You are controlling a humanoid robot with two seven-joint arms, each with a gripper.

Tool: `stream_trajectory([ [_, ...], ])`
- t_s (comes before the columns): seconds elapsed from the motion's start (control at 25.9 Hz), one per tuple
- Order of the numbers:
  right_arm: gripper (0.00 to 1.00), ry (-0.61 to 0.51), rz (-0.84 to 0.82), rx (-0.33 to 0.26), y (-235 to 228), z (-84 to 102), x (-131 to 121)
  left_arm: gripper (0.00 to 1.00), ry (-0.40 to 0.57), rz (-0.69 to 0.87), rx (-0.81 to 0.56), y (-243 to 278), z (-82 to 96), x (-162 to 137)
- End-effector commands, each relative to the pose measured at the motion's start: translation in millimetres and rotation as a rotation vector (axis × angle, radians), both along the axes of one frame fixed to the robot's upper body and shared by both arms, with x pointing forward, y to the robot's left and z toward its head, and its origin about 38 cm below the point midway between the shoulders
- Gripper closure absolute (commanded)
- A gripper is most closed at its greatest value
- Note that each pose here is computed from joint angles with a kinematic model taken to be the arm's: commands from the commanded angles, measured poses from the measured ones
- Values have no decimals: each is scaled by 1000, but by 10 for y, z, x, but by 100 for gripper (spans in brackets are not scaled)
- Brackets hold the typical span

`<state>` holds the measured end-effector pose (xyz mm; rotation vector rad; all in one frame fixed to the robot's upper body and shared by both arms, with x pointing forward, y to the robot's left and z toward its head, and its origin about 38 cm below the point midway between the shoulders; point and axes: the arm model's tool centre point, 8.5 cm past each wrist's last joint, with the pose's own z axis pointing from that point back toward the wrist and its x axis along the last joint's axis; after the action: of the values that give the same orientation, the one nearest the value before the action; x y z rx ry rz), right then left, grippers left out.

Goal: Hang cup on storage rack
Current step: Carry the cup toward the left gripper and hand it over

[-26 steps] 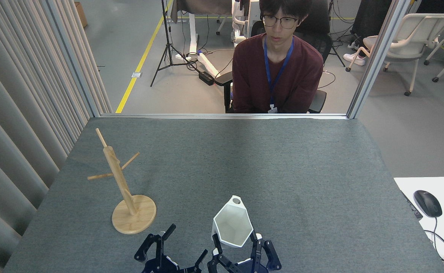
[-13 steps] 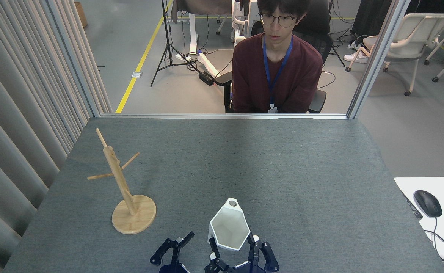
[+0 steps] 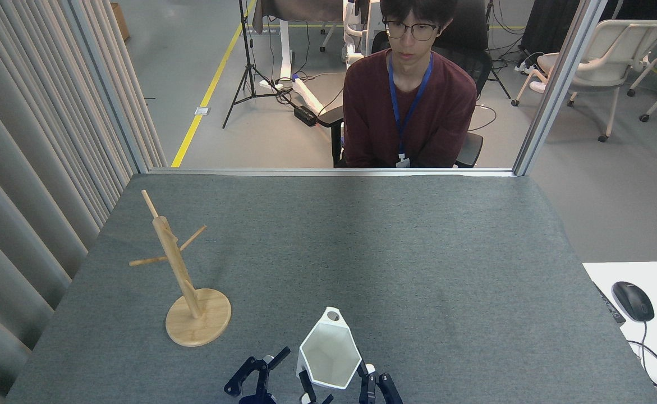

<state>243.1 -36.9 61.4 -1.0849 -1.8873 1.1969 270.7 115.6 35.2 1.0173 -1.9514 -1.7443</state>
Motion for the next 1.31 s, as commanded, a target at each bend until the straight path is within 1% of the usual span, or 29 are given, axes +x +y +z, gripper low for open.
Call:
stream_trajectory([
  [0.0,55,-5,7,-16,6,-11,-17,1,-4,0,-1,0,13,-3],
  [0.08,55,-9,10,-29,8,-19,-21,1,-4,0,1,5,12,-3],
  [0.31,55,-5,50,-25,139,-23,-102,1,-4,-1,2,9,11,-8],
  [0.42,55,-9,58,-42,160,-43,-145,1,-3,-2,8,28,5,-9],
  [0.77,55,-4,74,-41,213,-55,-196,1,-11,-4,10,42,25,-9],
  [0.81,55,-6,74,-40,212,-54,-196,4,-14,-5,9,43,34,-13],
  [0.89,55,-6,74,-40,212,-54,-196,31,-25,-7,9,49,67,-22],
  [0.97,55,-4,75,-42,209,-62,-198,52,-29,-8,18,51,60,-33],
  [1.0,55,-4,75,-40,213,-59,-197,58,-34,-10,30,48,55,-36],
  [1.04,55,-4,73,-41,212,-59,-196,60,-39,-12,37,51,55,-33],
  [1.08,54,-4,75,-40,213,-59,-197,60,-40,-13,36,50,53,-39],
  [1.12,49,-6,75,-41,213,-55,-192,60,-43,-14,35,50,58,-34],
  [1.16,34,-5,72,-37,216,-50,-187,60,-44,-13,37,54,58,-32],
  [1.2,8,-4,72,-35,215,-50,-187,60,-44,-13,37,54,59,-32],
  [1.24,1,-7,71,-34,214,-44,-186,60,-42,-13,37,55,54,-37],
  [1.27,1,-12,71,-30,212,-35,-186,60,-42,-13,37,55,54,-37],
])
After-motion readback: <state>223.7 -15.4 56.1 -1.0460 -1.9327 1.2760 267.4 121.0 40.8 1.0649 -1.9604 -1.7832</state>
